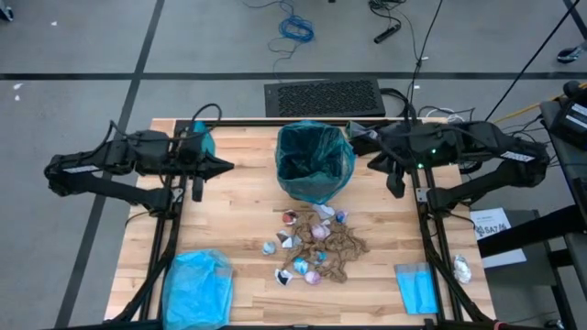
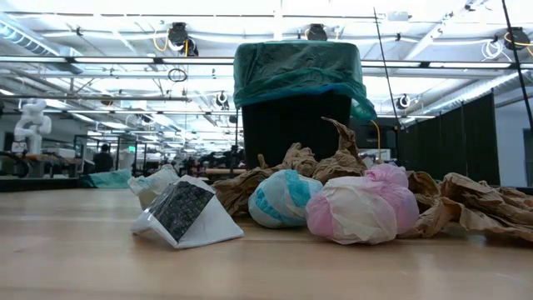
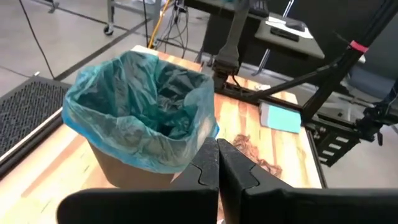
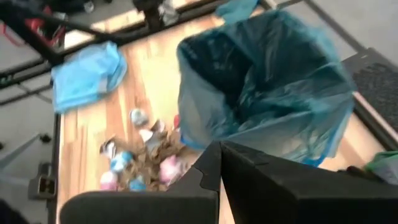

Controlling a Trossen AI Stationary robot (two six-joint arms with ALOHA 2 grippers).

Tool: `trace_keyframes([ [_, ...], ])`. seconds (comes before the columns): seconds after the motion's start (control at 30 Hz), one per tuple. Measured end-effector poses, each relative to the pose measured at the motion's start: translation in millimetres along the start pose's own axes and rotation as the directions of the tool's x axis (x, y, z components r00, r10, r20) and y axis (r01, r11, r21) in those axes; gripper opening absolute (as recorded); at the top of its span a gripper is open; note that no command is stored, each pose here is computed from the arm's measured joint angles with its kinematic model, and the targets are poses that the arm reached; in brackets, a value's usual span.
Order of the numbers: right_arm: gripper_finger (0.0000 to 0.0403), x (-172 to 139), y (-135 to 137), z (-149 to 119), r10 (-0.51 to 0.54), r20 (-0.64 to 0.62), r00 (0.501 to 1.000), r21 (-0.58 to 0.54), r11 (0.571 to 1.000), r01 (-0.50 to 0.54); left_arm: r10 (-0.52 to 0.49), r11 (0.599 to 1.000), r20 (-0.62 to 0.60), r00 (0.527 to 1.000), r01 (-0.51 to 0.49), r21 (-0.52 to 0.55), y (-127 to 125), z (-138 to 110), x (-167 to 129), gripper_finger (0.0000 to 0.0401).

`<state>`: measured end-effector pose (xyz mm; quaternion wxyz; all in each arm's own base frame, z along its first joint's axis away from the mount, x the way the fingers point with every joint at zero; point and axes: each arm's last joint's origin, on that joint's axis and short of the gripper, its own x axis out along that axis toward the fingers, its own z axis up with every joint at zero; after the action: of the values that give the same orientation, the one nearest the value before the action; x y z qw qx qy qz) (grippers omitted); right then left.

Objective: Place trash/remove bag and relplace
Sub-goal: Put the pink plastic into the blue trash bag inside the black trash bin

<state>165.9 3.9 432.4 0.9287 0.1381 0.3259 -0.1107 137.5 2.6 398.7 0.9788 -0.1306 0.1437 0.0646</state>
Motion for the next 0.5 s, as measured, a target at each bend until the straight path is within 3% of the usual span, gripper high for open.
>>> trace_keyframes([
  [0.5,0.0,41,25,-29,0.089,-0.039,0.995,0.024,0.996,-0.088,0.019,1.0,0.036,0.999,-0.019,0.017,0,3,-1,0.0],
])
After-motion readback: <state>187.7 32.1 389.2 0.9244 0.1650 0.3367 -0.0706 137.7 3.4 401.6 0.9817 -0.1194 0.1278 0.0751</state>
